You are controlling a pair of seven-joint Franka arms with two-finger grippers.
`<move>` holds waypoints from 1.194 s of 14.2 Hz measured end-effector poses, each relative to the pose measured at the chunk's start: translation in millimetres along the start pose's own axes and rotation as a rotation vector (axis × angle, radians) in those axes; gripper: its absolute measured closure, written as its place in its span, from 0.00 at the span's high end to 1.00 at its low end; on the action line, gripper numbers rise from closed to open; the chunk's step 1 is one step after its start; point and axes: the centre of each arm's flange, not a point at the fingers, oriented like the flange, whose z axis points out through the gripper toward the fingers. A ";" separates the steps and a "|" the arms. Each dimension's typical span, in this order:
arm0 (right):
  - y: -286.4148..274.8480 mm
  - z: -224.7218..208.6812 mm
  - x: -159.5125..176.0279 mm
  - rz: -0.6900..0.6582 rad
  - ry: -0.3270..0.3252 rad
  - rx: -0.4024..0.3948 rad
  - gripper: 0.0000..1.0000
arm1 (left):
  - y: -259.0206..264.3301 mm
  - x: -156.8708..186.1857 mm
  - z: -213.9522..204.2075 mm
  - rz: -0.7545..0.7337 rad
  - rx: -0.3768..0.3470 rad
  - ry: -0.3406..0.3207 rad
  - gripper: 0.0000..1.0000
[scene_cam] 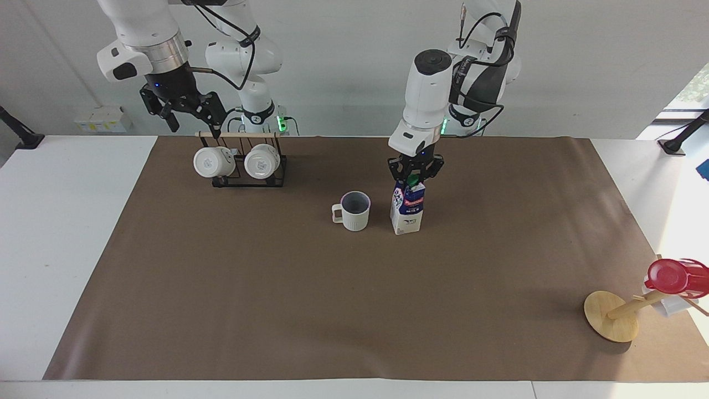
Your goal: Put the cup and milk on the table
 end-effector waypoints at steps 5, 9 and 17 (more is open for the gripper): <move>0.9 0.3 -1.5 -0.033 -0.011 -0.003 1.00 | 0.4 -0.2 -0.1 0.001 0.000 0.001 0.48; 1.5 0.4 -2.2 -0.058 -0.015 -0.006 1.00 | 0.4 0.7 -0.7 0.000 -0.002 0.005 0.93; 4.2 -0.1 -1.6 -0.053 -0.015 -0.005 1.00 | -49.5 46.0 -100.0 -0.003 -0.005 0.025 1.00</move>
